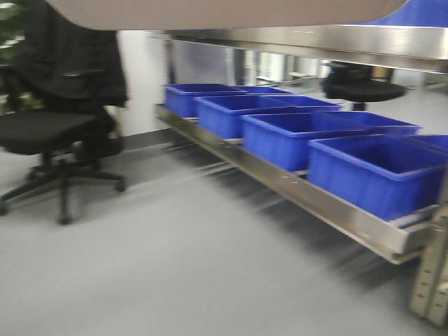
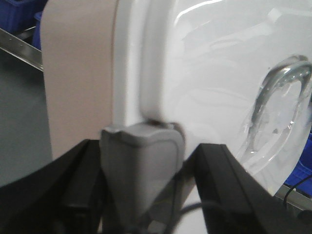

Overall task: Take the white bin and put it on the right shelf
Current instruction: 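Turn the base to face the shelf rack with blue bins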

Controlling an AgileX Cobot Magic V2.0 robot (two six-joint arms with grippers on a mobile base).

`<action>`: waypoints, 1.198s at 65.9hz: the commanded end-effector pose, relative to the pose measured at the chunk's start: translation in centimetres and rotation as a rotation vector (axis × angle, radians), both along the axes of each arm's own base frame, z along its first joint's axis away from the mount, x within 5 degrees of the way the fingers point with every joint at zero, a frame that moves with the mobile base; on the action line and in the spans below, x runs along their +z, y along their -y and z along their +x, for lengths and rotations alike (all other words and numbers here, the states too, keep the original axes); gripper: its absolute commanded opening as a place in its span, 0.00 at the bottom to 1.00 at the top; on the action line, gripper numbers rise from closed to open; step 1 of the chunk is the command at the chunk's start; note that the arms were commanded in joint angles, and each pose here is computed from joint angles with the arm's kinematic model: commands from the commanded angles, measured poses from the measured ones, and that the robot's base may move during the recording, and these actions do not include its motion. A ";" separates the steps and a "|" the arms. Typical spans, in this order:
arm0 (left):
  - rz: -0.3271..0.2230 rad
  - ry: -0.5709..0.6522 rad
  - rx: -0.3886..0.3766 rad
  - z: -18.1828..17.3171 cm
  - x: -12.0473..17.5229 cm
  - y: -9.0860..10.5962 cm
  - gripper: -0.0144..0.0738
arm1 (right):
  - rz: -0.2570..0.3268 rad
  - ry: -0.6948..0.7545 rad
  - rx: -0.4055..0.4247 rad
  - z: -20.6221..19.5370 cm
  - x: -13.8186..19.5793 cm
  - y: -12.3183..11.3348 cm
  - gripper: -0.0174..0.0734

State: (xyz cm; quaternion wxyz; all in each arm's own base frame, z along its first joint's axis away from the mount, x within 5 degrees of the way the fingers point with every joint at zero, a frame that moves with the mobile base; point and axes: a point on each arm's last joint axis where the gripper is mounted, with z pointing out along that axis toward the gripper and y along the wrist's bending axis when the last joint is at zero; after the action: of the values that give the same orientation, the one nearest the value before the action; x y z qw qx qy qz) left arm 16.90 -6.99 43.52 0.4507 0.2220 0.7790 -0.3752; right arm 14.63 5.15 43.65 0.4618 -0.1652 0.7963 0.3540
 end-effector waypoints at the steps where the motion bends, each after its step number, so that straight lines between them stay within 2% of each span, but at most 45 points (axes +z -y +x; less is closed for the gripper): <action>1: -0.140 0.063 -0.078 -1.4 2.4 0.9 0.45 | 0.168 0.050 0.182 -2.2 2.5 -1.6 0.70; 79: -0.140 0.063 -0.078 -1.4 2.4 0.9 0.45 | 0.168 0.052 0.182 -2.2 2.6 -1.6 0.70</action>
State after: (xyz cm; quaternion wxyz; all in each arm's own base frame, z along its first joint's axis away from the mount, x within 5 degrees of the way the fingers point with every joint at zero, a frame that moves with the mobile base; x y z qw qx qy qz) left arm 16.90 -7.00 43.53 0.4508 0.2218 0.7787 -0.3758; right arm 14.63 5.15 43.65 0.4618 -0.1652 0.7963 0.3540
